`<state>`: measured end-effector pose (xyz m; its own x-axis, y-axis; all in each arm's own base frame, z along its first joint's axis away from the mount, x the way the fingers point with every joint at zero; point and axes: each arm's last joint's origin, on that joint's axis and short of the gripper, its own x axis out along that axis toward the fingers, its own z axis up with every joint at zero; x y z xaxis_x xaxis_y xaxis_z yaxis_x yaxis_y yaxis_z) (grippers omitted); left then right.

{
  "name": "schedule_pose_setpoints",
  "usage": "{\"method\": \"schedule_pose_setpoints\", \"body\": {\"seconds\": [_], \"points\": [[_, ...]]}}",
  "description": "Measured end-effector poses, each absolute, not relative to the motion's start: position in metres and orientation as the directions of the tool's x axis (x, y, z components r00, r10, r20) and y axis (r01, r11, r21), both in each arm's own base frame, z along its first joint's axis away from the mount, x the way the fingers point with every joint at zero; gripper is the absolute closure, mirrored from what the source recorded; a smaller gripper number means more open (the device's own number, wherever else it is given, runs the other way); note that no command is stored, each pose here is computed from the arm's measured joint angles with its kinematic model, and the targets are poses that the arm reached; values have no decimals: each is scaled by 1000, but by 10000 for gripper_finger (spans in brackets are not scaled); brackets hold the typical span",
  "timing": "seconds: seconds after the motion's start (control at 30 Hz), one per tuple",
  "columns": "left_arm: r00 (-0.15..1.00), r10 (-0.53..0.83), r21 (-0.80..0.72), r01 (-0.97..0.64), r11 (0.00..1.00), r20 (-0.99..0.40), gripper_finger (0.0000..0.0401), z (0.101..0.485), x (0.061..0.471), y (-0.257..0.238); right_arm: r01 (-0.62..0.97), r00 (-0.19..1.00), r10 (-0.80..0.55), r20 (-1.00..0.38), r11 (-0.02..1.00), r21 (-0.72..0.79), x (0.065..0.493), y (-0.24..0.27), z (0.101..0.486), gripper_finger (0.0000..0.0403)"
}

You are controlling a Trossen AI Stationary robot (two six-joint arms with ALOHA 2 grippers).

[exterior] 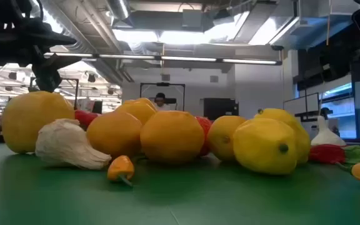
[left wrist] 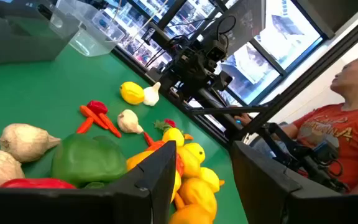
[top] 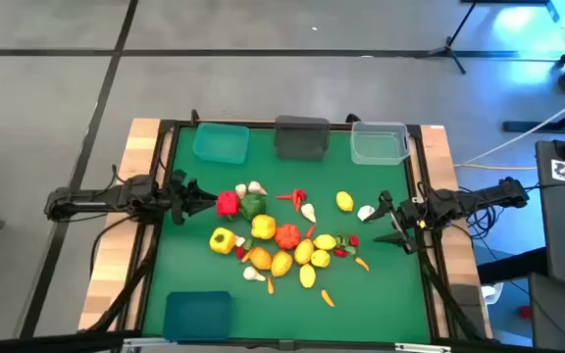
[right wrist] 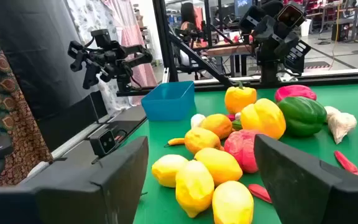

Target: Sort produce into baskets

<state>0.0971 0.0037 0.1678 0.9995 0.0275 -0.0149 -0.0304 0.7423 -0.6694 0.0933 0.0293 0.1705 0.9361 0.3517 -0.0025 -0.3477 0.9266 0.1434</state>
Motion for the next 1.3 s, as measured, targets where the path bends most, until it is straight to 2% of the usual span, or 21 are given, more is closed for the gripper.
{"method": "schedule_pose_setpoints", "body": {"seconds": [1.3], "points": [[1000,28,-669,-30,742,-15,251,168,97,4,-284,955,294,-46,948,145,97,27,167,114]]}}
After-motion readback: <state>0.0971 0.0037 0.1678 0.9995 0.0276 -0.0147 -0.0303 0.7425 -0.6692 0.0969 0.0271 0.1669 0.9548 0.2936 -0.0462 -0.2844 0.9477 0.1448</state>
